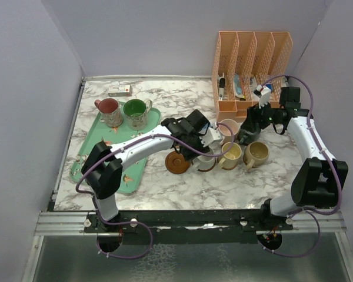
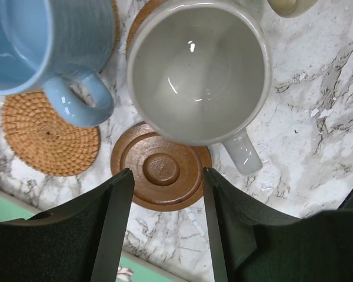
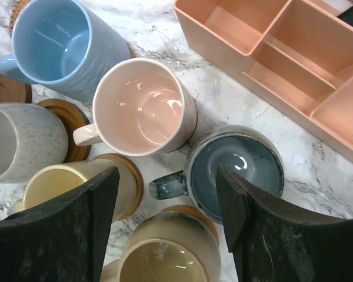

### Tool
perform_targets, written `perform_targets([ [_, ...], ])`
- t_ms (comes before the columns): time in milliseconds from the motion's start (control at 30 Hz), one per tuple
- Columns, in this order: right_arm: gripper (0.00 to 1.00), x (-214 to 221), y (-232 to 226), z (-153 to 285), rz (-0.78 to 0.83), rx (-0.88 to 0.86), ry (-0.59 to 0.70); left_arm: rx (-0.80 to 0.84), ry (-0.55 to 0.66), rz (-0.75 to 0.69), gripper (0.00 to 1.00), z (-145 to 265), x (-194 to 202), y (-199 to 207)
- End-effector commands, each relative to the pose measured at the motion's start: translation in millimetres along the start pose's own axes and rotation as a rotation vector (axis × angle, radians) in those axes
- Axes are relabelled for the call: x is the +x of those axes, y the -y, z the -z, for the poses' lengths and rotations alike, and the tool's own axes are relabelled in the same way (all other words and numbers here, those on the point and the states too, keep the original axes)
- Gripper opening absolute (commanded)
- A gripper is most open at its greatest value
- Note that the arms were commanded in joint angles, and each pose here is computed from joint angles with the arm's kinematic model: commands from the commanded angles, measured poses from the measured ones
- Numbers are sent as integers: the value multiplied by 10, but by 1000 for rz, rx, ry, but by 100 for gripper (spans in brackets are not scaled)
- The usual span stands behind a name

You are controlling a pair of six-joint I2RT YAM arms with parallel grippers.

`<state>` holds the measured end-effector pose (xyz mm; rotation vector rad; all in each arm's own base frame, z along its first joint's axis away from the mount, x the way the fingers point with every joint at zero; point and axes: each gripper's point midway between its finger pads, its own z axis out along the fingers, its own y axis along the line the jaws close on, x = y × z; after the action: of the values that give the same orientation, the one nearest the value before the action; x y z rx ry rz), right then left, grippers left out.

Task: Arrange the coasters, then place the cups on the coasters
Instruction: Pick up the cup from the tray.

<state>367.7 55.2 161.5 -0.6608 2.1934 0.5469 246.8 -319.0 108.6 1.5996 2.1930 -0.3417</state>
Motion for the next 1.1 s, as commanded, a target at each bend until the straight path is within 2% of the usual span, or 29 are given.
perform_targets([
  [0, 68, -220, 85, 210, 66, 102, 29, -98, 80, -28, 54, 381, -181, -197],
  [267, 76, -485, 316, 538, 123, 311, 67, -233, 177, 80, 55, 880, -177, -681],
  [500, 88, -649, 561, 727, 107, 474, 87, -402, 277, 271, 61, 1393, 143, -1381],
  [633, 100, -733, 533, 738, 111, 463, 121, -493, 319, 366, 74, 1648, 428, -1739],
  [833, 100, -697, 415, 677, 86, 427, 190, -619, 377, 452, 92, 1950, 757, -2179],
  [933, 100, -626, 303, 597, 84, 365, 200, -656, 400, 442, 96, 2040, 826, -2390],
  [1067, 100, -569, 194, 533, 118, 297, 193, -651, 400, 374, 96, 2081, 870, -2640],
])
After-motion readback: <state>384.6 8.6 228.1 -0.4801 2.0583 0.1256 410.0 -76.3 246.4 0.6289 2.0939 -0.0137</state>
